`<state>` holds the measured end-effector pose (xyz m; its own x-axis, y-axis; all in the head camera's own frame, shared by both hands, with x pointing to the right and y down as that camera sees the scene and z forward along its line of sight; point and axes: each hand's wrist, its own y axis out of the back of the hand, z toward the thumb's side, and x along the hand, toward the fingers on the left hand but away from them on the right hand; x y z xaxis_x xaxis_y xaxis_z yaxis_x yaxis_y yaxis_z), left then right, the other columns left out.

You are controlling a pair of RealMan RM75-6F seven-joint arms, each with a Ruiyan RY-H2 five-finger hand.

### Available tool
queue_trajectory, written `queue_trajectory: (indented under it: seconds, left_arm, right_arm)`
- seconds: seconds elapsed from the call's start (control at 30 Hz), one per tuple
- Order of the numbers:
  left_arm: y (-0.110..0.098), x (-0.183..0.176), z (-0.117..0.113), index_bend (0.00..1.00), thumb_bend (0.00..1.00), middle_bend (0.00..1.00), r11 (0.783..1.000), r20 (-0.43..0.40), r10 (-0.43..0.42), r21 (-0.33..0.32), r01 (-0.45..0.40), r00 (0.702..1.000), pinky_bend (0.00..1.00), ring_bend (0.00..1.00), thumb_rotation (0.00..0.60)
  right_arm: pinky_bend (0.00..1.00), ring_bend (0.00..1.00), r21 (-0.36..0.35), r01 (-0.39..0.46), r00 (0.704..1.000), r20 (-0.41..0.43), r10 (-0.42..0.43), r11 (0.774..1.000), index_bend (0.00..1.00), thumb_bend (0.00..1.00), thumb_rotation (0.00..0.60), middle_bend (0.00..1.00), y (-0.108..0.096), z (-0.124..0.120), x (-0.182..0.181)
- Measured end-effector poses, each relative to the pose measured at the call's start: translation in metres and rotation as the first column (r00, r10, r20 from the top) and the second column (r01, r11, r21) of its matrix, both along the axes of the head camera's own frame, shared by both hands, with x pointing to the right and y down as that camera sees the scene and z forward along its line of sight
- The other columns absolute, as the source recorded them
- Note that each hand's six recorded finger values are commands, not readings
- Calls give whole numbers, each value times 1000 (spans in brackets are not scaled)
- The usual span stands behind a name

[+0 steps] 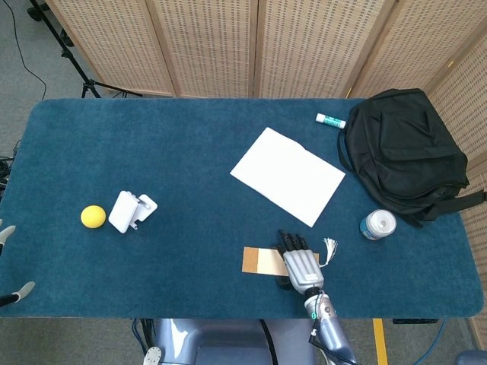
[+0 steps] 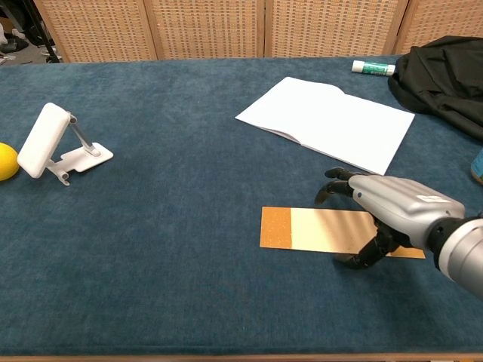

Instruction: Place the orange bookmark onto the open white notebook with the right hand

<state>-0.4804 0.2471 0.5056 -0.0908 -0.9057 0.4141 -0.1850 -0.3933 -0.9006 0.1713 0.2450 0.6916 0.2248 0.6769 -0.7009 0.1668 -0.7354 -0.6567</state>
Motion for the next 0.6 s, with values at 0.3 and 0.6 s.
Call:
queue_trajectory:
  seconds: [0.3,0.6]
  left_arm:
    - [0,0,0,0,0,0,1000,3,-6,1,6,1000,0,0,600]
    - [0,0,1,0,0,0,1000,6,-4,3,4,1000,0,0,600]
  right_arm:
    - [0,0,4,-18,1000,-17,18,1000,225,311,600,0,-6,3,4]
    - [0,0,2,-1,1000,-21,1,1000,235,311,600,0,-1,5,6]
